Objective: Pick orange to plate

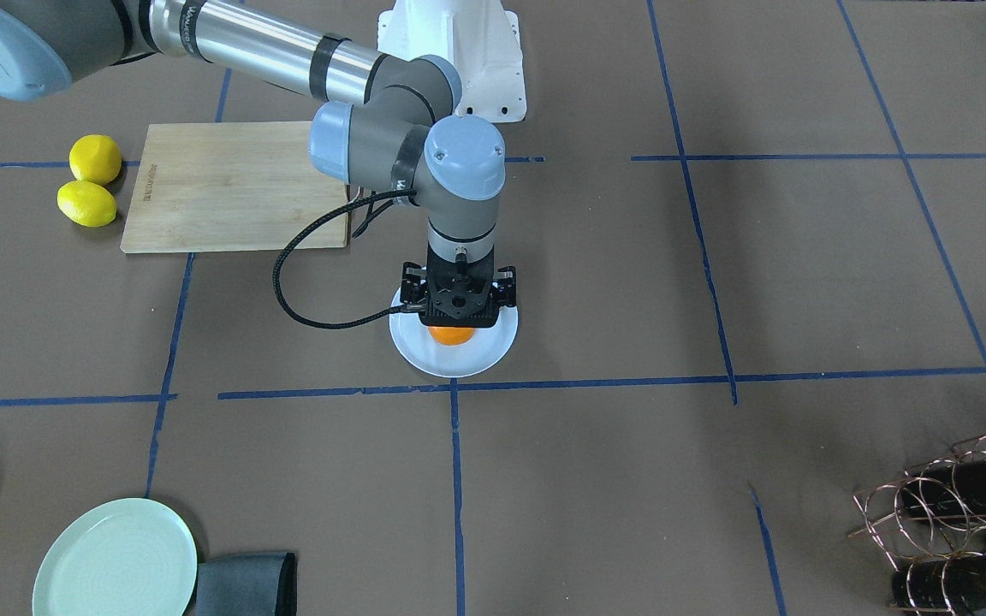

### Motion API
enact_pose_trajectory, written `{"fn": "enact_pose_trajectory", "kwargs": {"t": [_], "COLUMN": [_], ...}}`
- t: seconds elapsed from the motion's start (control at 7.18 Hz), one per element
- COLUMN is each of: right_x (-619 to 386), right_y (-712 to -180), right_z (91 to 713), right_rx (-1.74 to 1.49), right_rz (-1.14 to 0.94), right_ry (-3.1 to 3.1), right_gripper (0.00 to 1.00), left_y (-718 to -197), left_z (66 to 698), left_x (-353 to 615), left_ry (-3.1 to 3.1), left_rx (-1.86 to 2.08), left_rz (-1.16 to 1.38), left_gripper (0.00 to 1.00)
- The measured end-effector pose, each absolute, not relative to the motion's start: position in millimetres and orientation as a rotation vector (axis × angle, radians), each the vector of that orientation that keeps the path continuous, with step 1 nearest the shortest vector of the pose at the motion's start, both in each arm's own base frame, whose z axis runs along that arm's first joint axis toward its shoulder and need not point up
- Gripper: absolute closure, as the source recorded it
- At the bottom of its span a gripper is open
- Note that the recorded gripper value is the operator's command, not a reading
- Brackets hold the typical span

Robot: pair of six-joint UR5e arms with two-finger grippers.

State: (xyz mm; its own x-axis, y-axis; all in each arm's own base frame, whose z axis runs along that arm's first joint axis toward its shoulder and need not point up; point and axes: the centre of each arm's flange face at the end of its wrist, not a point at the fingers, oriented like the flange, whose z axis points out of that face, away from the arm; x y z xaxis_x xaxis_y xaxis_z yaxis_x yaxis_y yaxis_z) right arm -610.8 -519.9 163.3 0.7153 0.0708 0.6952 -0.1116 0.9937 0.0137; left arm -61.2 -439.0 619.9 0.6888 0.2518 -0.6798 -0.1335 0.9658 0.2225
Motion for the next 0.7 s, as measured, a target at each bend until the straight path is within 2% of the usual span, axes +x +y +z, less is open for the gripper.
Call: {"fn": "enact_pose_trajectory", "kwargs": {"t": [0.28, 0.7], "right_x": [-507, -309], "right_y": [-562, -585], "right_z": [156, 221], "right_rx": [0.013, 0.096], "right_rz": [0.053, -0.125], "right_ry": [-0.832, -0.78], "right_gripper": [0.0, 0.0], "left_y": [-439, -439], "left_z": [620, 619], "left_x": [-61, -61], "left_ry": [0.779, 0.783], "left_rx": [0.158, 0.087], "left_rz": [0.214, 0.186], "left_gripper": [0.0, 0.0]}}
